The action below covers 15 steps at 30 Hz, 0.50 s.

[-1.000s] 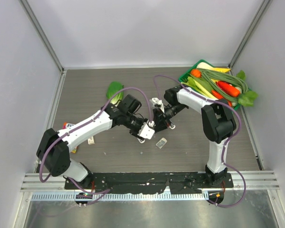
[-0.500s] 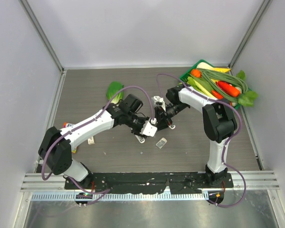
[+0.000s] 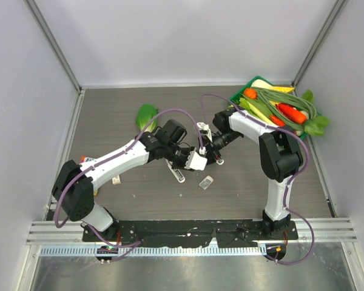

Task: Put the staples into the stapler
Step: Pick up the staple from the center of the board.

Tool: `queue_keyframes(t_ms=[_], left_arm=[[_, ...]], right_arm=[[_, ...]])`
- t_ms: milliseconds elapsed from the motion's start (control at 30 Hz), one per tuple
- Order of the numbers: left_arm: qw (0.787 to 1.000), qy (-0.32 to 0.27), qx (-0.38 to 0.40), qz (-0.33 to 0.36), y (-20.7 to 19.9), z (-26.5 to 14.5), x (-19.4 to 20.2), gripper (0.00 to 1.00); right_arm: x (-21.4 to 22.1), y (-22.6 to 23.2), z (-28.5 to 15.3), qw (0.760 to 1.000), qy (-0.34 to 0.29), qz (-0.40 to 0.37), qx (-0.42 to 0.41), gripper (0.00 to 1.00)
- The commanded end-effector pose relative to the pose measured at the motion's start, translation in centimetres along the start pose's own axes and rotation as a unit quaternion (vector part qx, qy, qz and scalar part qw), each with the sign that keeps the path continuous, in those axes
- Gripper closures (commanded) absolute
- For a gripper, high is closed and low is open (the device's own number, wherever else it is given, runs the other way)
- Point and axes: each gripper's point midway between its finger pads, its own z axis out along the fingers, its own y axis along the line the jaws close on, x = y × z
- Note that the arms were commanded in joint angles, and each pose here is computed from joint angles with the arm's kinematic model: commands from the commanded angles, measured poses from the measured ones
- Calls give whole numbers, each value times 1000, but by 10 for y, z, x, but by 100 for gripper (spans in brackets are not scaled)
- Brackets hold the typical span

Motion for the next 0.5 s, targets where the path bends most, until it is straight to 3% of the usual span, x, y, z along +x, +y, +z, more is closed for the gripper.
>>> queue_keyframes(t_ms=[0, 200, 467], left_arm=[[999, -7, -33, 9, 20, 6, -12, 74], [999, -1, -47, 3, 24, 6, -12, 90], [998, 6, -56, -8, 26, 6, -10, 94]], right_arm=[[-35, 32, 2, 997, -51, 58, -23, 79], [-37, 33, 1, 997, -52, 55, -21, 80], [-37, 31, -2, 997, -51, 55, -17, 76]])
